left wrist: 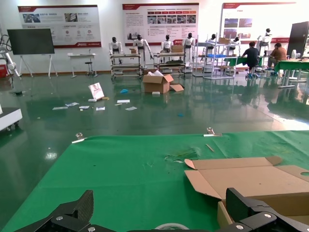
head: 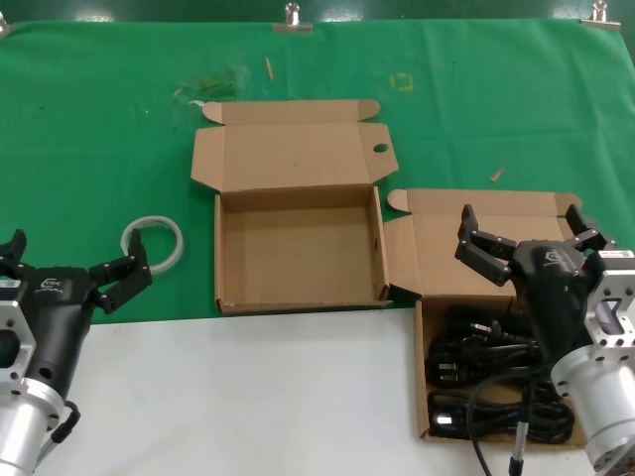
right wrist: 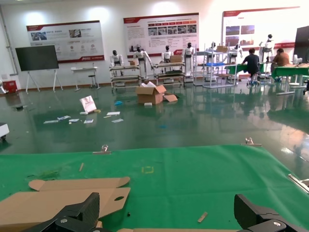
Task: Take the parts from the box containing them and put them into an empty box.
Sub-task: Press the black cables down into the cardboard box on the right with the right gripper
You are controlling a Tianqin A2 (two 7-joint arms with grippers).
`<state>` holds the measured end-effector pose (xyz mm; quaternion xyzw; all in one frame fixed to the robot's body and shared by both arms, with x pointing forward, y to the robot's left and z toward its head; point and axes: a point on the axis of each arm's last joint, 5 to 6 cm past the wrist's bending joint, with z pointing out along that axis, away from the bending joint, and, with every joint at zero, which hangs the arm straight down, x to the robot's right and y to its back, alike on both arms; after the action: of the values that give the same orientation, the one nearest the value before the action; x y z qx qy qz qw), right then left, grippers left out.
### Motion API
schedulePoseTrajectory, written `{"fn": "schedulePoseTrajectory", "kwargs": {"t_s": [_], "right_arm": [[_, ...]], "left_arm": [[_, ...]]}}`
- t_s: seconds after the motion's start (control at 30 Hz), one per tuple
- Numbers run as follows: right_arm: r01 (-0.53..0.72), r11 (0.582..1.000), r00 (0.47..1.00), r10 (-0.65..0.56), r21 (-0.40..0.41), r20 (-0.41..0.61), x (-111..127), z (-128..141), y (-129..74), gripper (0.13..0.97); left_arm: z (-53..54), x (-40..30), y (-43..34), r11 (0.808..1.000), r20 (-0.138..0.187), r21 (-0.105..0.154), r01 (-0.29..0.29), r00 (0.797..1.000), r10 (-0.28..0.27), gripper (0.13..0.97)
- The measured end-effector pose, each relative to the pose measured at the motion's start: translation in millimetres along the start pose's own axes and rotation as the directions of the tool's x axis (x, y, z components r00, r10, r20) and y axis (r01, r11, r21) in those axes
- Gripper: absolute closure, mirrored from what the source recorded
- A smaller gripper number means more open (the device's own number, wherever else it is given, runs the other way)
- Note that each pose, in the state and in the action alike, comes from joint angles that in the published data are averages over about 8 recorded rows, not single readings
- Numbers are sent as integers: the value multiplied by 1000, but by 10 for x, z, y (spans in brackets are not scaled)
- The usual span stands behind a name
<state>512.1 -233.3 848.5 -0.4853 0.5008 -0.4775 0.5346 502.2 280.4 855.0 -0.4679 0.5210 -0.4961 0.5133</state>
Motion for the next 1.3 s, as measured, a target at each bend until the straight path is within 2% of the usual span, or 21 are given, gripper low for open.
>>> {"fn": "schedulePoseTrajectory", "kwargs": {"t_s": [0.87, 1.07, 1.3], "right_arm": [[0, 1000, 1000, 0, -1, -1, -4, -1, 2, 130], [-14, 999, 1000, 14, -32, -20, -125, -61, 82, 130], [-40, 995, 997, 34, -91, -69, -250, -260, 192, 130]], "left_arm": [[0, 0, 0, 1000, 0, 0, 0, 1000, 0, 132], [0, 0, 0, 1000, 0, 0, 0, 1000, 0, 132], [0, 0, 0, 1000, 0, 0, 0, 1000, 0, 132]]}}
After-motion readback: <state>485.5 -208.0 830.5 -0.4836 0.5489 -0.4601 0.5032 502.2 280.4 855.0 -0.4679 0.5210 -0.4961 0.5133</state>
